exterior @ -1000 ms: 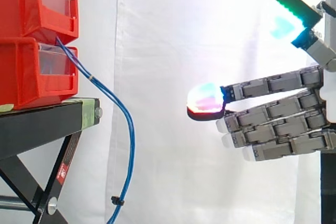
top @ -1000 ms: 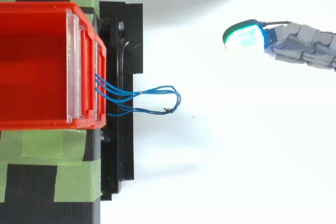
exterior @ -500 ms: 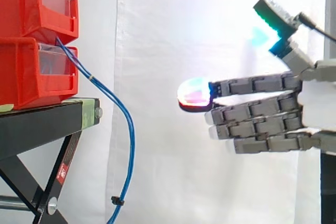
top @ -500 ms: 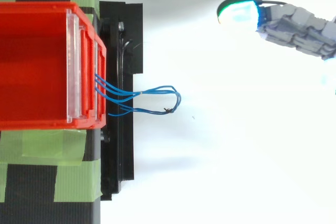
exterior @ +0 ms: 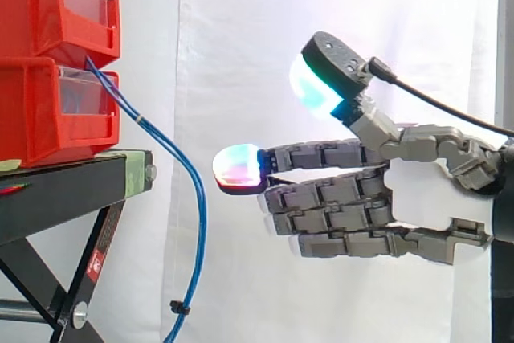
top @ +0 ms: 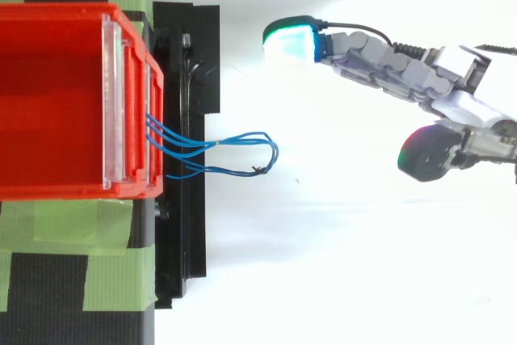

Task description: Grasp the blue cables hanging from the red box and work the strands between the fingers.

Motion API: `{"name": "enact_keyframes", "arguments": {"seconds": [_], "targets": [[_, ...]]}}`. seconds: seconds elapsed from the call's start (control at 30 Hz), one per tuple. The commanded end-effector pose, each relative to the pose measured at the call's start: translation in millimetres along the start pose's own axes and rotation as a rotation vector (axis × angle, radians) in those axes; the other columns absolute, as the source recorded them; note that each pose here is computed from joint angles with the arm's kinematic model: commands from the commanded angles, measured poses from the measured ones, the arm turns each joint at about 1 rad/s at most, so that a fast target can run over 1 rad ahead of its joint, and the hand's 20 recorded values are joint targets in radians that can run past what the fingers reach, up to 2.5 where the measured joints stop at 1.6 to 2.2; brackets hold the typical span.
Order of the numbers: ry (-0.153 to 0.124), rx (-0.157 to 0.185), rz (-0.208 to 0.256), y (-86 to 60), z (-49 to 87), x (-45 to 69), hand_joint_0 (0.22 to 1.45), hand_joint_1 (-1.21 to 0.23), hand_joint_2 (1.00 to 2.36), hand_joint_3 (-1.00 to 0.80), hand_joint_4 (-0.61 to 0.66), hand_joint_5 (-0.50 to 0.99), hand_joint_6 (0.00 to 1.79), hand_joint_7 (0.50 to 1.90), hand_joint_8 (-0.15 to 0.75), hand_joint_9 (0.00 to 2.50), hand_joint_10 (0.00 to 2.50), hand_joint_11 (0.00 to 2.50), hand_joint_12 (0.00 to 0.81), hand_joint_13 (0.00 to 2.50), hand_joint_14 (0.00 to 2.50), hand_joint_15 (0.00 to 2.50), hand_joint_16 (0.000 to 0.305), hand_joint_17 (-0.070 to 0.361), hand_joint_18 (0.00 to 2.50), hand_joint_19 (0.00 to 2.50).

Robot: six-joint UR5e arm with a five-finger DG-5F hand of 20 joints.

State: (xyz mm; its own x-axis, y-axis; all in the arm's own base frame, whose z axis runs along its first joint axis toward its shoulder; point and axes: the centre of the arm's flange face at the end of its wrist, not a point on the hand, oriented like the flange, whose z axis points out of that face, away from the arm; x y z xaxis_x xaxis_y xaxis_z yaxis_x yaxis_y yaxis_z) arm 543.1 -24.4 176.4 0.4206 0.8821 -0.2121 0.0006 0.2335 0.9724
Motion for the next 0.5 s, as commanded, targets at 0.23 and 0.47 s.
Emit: {"name": "enact_keyframes", "arguments": {"seconds": [0.23,0.47], "targets": [[-0.051,-0.017,-0.075,11.7,8.1,8.7,0.63,-0.37,1.0,-1.0,0.16,-0.44,0.0,0.64,0.269,0.0,0.0,0.0,0.395,0.0,0.0,0.16,0.063,0.141,0.0,0.1],[-0.084,-0.017,-0.07,6.9,14.3,24.9,0.63,-0.37,1.0,-1.0,0.16,-0.43,0.0,0.64,0.272,0.0,0.0,0.0,0.396,0.0,0.0,0.16,0.063,0.141,0.0,0.1]]}}
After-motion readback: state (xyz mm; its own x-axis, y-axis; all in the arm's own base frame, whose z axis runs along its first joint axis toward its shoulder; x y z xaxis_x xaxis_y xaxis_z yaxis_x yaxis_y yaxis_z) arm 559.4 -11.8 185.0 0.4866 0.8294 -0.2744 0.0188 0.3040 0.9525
